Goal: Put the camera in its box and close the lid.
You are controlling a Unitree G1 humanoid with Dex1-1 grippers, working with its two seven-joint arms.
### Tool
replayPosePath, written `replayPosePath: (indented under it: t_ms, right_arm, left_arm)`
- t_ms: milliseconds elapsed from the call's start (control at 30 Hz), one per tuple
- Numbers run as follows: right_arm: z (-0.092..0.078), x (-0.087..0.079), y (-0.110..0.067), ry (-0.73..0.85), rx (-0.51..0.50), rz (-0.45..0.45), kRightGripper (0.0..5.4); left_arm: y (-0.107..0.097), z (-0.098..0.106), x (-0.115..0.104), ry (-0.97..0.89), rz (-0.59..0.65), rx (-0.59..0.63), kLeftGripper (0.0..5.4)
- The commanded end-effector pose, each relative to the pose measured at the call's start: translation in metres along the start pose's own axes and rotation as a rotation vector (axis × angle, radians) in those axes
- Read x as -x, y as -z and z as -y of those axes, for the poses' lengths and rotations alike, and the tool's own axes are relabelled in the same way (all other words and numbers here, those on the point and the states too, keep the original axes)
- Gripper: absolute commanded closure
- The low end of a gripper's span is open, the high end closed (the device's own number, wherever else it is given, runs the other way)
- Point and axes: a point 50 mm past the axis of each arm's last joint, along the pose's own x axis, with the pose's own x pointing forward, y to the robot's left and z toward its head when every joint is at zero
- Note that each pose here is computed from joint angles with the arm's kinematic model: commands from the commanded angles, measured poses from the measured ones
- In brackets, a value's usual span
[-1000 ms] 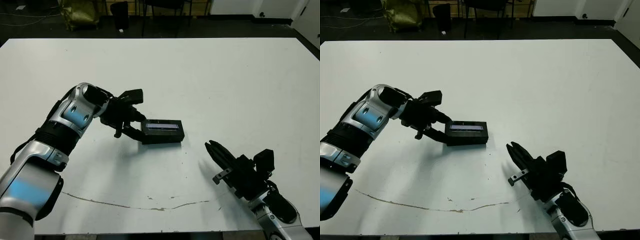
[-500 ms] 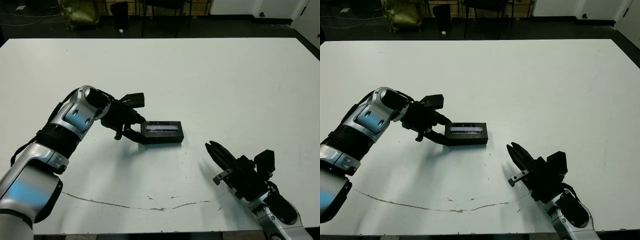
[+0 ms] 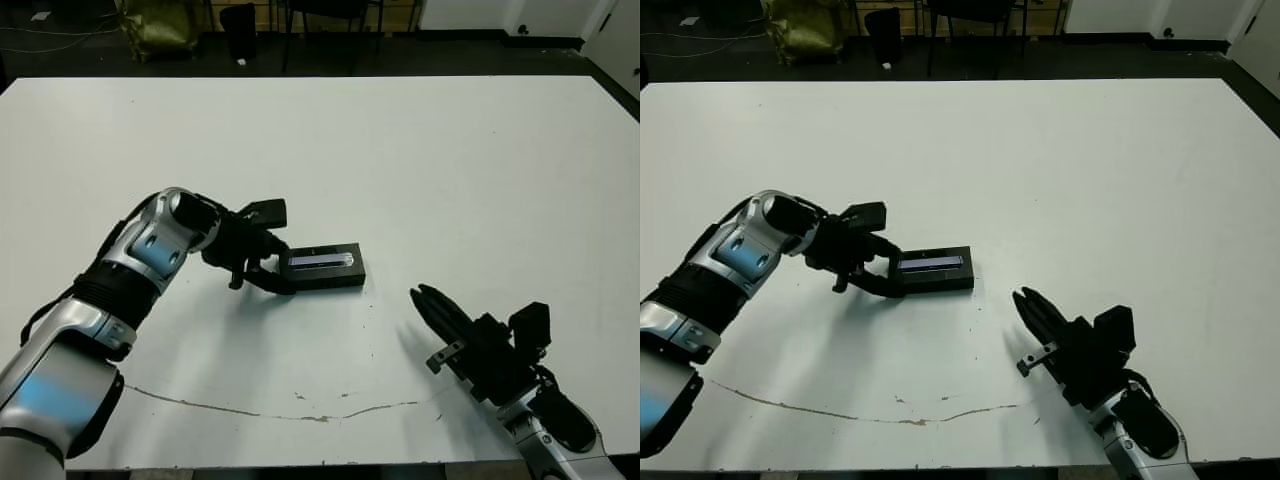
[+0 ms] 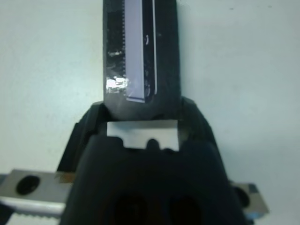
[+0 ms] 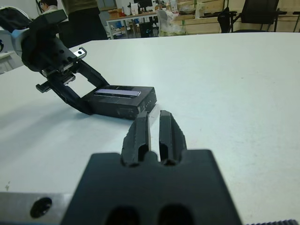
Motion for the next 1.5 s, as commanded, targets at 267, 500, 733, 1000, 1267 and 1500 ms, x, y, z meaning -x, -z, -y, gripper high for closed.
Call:
replayPosePath:
  t_ms: [267, 500, 733, 1000, 1267, 1500]
  right_arm:
    - [0.002, 0.002, 0.004, -0.001, 0.005, -0.008, 5.40]
    - [0.003, 0.003, 0.004, -0.006, 0.001, -0.018, 5.40]
    - [0.003, 0.003, 0.005, -0.011, -0.007, -0.003, 5.40]
    - [0.003, 0.003, 0.005, -0.005, -0.015, -0.001, 5.40]
    - [0.003, 0.003, 0.004, -0.006, -0.023, -0.002, 5.40]
    - [0.001, 0.002, 0.002, 0.005, 0.001, -0.008, 5.40]
  left_arm:
    - [0.035, 0.017, -0.022, 0.076, -0.104, 0.097, 3.33]
    - [0.032, 0.016, -0.023, 0.072, -0.112, 0.083, 2.92]
    - [0.032, 0.017, -0.021, 0.125, -0.157, -0.035, 1.26]
    - [0.053, 0.020, 0.000, 0.159, -0.231, -0.028, 0.02]
    - [0.090, 0.036, 0.039, 0.234, -0.312, 0.006, 0.02]
    - [0.118, 0.050, 0.089, 0.008, -0.226, 0.228, 0.02]
